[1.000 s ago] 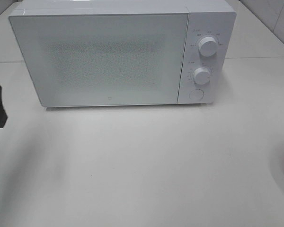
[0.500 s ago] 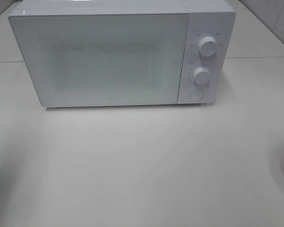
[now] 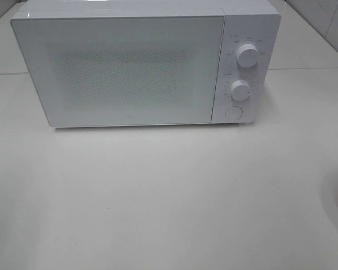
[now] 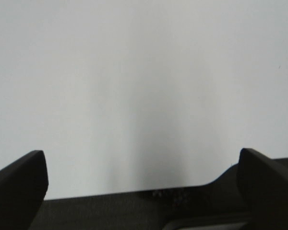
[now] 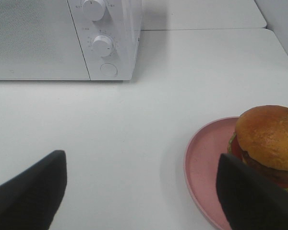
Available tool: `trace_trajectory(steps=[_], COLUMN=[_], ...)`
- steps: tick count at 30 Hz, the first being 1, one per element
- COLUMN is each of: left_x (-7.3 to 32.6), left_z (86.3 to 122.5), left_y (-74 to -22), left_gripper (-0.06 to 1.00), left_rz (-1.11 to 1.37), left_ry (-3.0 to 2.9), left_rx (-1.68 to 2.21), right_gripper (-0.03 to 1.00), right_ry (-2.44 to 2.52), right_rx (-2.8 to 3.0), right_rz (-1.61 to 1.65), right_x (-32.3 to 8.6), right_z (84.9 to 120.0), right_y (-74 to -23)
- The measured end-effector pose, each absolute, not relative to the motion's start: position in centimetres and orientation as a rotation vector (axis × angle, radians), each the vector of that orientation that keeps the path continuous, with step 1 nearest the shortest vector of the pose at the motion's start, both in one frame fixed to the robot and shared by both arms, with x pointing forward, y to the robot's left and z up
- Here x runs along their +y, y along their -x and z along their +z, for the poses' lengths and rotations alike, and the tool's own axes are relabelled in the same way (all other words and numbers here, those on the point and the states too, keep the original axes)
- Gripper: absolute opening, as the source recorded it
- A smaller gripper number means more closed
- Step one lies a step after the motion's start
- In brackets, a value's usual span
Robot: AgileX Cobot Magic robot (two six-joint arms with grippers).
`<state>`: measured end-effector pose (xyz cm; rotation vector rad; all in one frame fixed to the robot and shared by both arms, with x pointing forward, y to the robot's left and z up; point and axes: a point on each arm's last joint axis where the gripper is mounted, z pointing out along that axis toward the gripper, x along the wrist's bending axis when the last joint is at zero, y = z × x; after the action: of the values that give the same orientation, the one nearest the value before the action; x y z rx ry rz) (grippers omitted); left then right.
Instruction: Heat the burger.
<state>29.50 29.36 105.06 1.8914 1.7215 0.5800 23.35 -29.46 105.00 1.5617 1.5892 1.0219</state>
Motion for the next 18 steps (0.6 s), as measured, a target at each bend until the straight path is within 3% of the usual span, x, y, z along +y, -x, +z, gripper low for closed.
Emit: trace_trajectory(steps=[18], left_x=[30.2], left_z=[105.7], left_y=[-23.2], left_gripper=[0.99], left_rz=[0.849], left_ry=[-1.614], left_rx=[1.45], right_gripper=[0.76], right_ry=[-1.562], right_rx=[1.589], right_rz=[1.022], right_x=[-29.5], right_z=[105.0], right_y=[-23.4])
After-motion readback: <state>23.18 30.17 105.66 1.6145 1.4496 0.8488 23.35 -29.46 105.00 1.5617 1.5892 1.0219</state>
